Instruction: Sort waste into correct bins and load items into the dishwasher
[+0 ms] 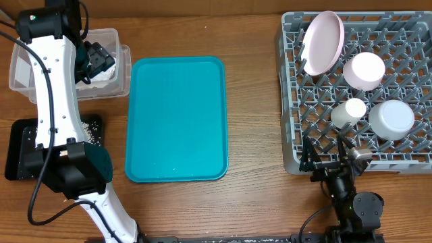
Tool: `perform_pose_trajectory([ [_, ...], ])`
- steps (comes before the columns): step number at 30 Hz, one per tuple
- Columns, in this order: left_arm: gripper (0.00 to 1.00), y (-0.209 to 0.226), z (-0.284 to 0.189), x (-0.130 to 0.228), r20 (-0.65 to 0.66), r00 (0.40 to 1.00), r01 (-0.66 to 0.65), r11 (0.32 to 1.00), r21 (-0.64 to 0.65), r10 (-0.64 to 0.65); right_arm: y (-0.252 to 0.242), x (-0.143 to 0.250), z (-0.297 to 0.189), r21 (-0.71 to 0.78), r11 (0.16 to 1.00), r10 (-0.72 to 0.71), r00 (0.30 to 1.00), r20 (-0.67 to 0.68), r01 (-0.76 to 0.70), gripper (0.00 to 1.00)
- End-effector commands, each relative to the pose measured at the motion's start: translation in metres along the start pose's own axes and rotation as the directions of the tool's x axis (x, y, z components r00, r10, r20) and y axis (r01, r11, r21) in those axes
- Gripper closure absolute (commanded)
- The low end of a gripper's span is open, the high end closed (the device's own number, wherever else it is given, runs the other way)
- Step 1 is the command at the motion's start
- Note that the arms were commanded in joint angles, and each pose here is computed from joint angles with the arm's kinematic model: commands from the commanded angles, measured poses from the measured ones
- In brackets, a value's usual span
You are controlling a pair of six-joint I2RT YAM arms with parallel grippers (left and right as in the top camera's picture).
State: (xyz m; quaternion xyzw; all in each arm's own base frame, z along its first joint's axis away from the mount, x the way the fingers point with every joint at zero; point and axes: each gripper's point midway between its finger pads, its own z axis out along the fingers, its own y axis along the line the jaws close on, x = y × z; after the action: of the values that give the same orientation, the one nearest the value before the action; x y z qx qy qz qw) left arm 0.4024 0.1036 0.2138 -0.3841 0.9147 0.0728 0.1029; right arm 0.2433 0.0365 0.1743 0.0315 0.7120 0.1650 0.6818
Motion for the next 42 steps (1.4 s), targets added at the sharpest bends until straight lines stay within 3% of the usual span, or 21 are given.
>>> perform_pose_trajectory([
  [1,0.00,0.001,-0.004,-0.001,0.008,1.000,0.012,1.000,0.007,-0.012,0.000,0.002,0.000,-0.002,1.000,-0.005,1.000,0.003,0.005,0.00],
  [6,0.00,0.001,-0.004,-0.001,0.008,1.000,0.012,1.000,0.007,-0.012,-0.021,-0.002,-0.001,0.116,0.993,-0.006,1.000,0.027,0.002,0.00],
  [19,0.00,0.001,-0.004,-0.001,0.008,1.000,0.012,1.000,0.007,-0.012,-0.023,-0.002,-0.002,0.127,0.992,-0.009,1.000,0.027,0.006,0.00],
  [27,0.00,0.001,-0.004,-0.001,0.008,1.000,0.012,1.000,0.007,-0.012,-0.023,-0.002,-0.002,0.130,0.982,-0.139,0.990,0.010,0.137,0.00],
  [42,0.00,0.001,-0.004,-0.001,0.008,1.000,0.012,1.000,0.007,-0.012,-0.022,-0.002,-0.001,0.126,0.983,-0.138,0.990,0.010,0.136,0.00],
])
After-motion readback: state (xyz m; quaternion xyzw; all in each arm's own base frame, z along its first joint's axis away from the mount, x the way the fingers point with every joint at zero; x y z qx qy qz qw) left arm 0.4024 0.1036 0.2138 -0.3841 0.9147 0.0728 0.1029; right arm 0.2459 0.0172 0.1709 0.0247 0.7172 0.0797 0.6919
